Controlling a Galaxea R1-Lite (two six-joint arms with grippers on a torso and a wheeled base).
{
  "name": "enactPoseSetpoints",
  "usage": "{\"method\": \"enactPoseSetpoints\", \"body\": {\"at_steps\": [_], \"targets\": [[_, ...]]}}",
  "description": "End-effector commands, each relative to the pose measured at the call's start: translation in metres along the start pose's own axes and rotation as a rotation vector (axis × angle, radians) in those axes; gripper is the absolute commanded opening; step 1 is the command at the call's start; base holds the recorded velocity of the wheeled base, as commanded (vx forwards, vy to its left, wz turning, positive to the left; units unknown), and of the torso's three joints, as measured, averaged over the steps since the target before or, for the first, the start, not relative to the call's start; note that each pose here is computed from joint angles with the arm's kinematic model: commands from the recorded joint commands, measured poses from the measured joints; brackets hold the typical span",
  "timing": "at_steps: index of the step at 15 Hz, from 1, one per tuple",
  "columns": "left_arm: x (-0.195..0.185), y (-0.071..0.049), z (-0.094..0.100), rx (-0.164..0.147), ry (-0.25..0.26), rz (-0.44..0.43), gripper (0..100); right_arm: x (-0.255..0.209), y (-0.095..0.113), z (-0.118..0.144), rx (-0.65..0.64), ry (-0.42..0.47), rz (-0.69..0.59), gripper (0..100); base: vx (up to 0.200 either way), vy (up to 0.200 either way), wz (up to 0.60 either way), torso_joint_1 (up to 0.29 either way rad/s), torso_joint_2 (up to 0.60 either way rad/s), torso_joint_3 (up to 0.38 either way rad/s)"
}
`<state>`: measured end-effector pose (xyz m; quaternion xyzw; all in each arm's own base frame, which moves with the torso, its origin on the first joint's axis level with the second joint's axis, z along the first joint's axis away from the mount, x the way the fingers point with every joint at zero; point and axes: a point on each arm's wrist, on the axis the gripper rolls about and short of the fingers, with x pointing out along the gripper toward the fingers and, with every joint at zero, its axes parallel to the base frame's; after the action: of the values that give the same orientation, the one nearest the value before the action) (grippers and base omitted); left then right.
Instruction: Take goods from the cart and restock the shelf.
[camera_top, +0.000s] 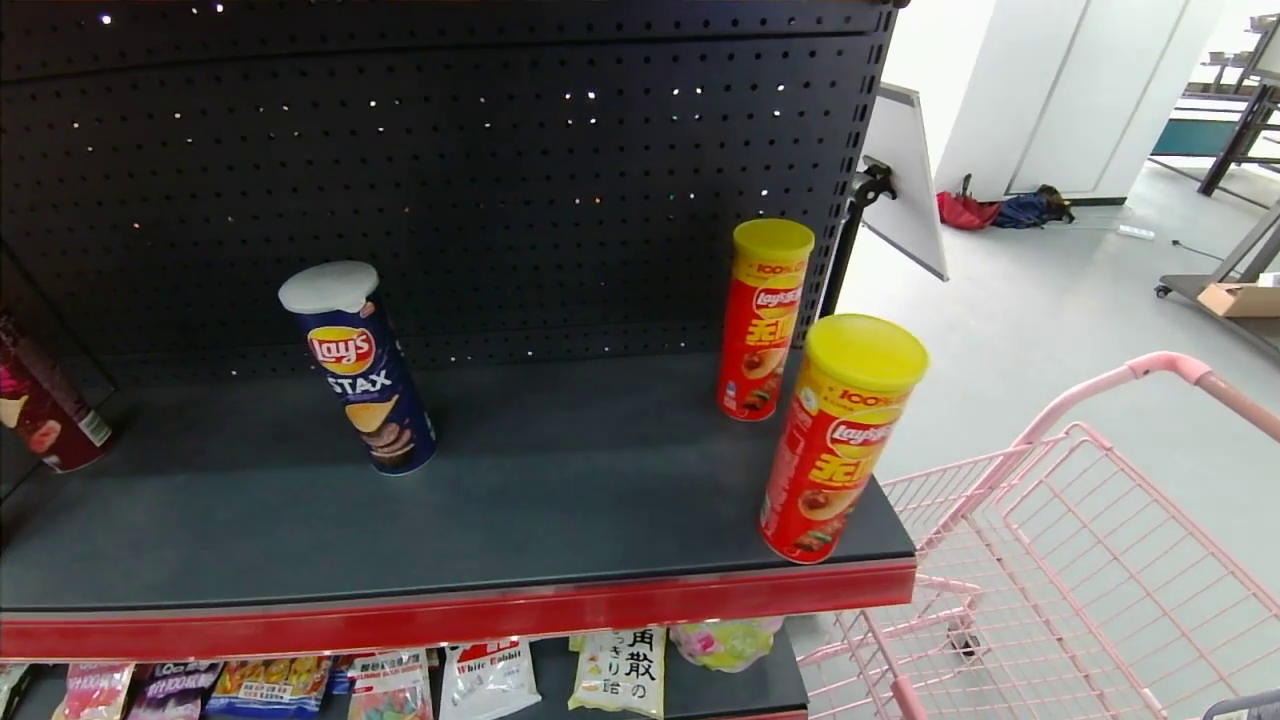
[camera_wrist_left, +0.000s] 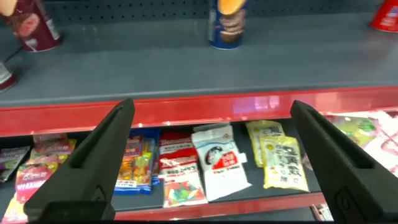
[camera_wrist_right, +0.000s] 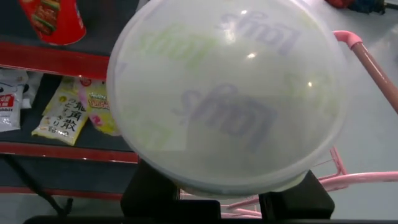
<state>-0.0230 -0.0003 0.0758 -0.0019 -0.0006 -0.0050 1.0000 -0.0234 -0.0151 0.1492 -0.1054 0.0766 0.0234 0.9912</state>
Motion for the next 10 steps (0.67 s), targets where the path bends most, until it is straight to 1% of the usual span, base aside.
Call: {"method": "enactPoseSetpoints", "body": {"at_steps": [1,10], "targets": [[0.0001,0.0,0.0001,-0.001,0.0,0.001,100,0.0008,0.0004,-0.0007,-0.003,0.006,0.002,0,0.0,0.2,0.0,0.017,0.01,-0.002],[0.0001,0.0,0.0001,-0.001,0.0,0.001,100,0.001,0.0005,-0.0011,-0.003,0.008,0.002,0,0.0,0.2,0.0,0.0,0.0,0.003]]}}
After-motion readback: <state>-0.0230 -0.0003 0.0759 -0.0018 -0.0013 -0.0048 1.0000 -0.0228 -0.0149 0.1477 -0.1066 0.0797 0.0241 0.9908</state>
